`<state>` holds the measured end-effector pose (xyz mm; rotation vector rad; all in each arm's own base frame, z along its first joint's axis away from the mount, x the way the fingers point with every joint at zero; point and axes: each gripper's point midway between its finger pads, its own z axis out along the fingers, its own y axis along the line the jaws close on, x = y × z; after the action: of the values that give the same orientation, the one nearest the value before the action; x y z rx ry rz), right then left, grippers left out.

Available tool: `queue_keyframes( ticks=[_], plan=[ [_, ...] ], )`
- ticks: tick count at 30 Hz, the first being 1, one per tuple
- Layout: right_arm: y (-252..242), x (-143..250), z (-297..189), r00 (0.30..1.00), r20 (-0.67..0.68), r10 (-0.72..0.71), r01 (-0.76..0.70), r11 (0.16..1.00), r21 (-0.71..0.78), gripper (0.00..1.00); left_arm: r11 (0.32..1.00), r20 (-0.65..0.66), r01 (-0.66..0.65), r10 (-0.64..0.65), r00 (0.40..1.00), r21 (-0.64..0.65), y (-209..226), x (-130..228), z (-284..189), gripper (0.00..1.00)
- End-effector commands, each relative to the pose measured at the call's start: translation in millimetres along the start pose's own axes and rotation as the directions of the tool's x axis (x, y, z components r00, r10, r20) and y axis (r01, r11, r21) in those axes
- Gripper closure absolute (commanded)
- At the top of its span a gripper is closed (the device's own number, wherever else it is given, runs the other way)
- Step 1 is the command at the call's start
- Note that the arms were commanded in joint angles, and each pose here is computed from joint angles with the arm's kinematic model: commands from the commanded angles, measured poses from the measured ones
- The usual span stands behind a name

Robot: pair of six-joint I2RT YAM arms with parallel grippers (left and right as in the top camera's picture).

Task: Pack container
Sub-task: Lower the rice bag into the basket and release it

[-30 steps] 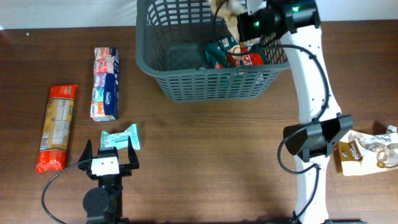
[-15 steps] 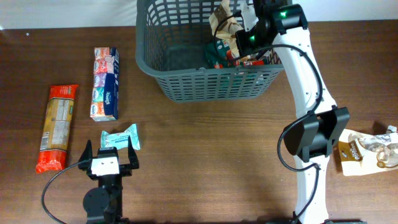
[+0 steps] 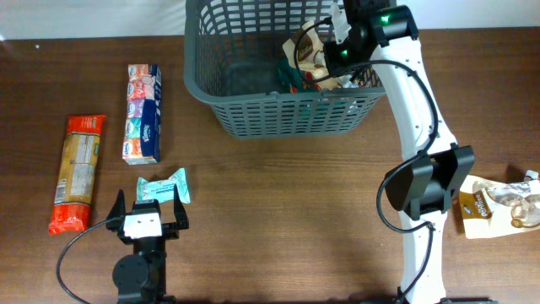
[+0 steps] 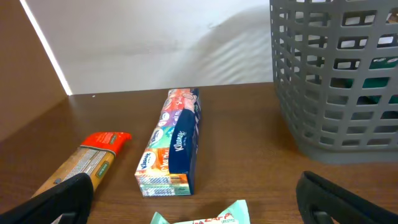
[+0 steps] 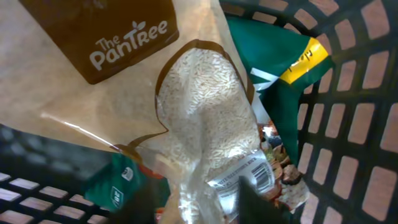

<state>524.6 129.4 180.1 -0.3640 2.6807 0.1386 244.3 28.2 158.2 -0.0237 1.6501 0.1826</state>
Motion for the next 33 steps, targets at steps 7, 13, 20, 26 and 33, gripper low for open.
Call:
queue_keyframes(
  ticks=[7,13,20,26,33],
  plan=[
    [-7,-23,-38,0.994,0.112,-0.004,0.0,0.999,0.036,0.02,1.0,0.001,0.009,-0.009,1.0,0.005,-1,1,0,0.01],
    [-32,-66,-115,0.941,0.339,-0.001,-0.044,0.991,0.125,0.01,1.0,0.001,0.009,-0.009,1.0,0.005,-1,1,0,0.01],
    [-68,-86,-246,0.779,0.626,-0.006,-0.138,0.974,0.181,0.01,1.0,0.001,0.009,-0.009,1.0,0.005,-1,1,0,0.01],
    [-140,-26,-327,0.709,0.691,0.138,-0.491,0.8,0.345,0.01,1.0,0.001,0.009,-0.009,1.0,0.005,-1,1,0,0.01],
    [-178,67,-366,0.645,0.693,0.323,-0.731,0.525,0.436,0.01,1.0,0.001,0.009,-0.009,1.0,0.005,-1,1,0,0.01]
  ],
)
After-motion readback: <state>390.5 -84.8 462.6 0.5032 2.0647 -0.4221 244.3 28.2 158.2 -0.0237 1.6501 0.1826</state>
